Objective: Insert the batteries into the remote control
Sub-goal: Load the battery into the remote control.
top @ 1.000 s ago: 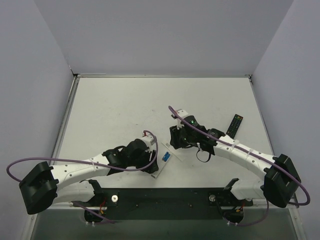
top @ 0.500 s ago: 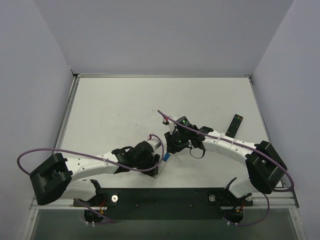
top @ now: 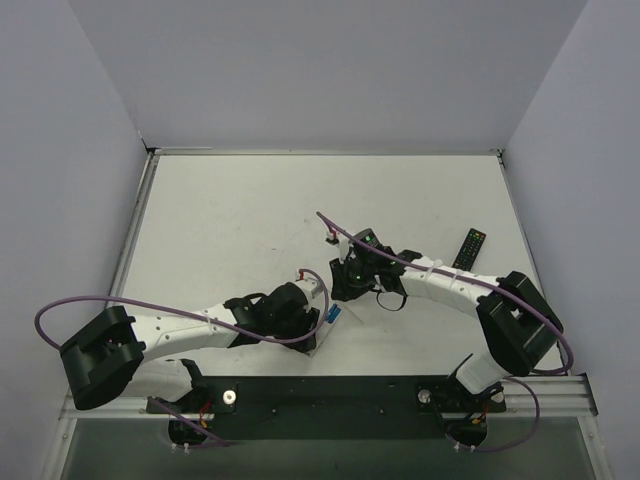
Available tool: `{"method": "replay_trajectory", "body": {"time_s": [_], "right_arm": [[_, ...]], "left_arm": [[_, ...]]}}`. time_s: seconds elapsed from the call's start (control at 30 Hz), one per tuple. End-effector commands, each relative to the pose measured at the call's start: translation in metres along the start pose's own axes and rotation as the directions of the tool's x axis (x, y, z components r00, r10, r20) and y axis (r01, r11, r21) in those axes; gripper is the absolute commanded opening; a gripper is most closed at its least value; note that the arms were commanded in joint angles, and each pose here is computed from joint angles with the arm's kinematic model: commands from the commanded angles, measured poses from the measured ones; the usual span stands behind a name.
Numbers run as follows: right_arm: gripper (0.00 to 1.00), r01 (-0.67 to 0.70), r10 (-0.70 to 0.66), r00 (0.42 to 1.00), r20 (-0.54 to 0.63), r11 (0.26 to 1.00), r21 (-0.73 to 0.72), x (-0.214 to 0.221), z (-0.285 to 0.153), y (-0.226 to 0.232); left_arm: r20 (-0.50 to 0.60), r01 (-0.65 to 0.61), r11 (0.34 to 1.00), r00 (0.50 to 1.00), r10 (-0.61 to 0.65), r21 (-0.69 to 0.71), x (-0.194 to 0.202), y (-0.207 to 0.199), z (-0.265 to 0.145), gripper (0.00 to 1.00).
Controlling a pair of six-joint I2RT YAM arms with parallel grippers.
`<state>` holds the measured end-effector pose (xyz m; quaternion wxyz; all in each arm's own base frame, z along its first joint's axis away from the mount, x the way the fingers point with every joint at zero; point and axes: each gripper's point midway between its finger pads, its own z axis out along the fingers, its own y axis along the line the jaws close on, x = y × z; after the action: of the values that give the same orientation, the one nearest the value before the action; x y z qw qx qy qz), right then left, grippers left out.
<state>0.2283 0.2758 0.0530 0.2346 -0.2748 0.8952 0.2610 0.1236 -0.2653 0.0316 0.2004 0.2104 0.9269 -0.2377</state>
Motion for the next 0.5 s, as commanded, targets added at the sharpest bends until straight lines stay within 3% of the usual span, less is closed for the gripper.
{"method": "replay_trajectory", "body": {"time_s": [0.0, 0.47], "right_arm": [[0.15, -0.003, 0.003, 1.0, 0.003, 0.999, -0.034, -0.005, 0.004, 0.005], [0.06, -0.029, 0.026, 0.998, -0.057, 0.999, -0.035, 0.014, 0.011, 0.001]], "left_arm": [[0.01, -0.006, 1.0, 1.0, 0.006, -0.004, -0.007, -0.003, 0.001, 0.55], [0.008, 0.006, 1.0, 1.0, -0.006, -0.007, -0.006, -0.003, 0.002, 0.54]]}}
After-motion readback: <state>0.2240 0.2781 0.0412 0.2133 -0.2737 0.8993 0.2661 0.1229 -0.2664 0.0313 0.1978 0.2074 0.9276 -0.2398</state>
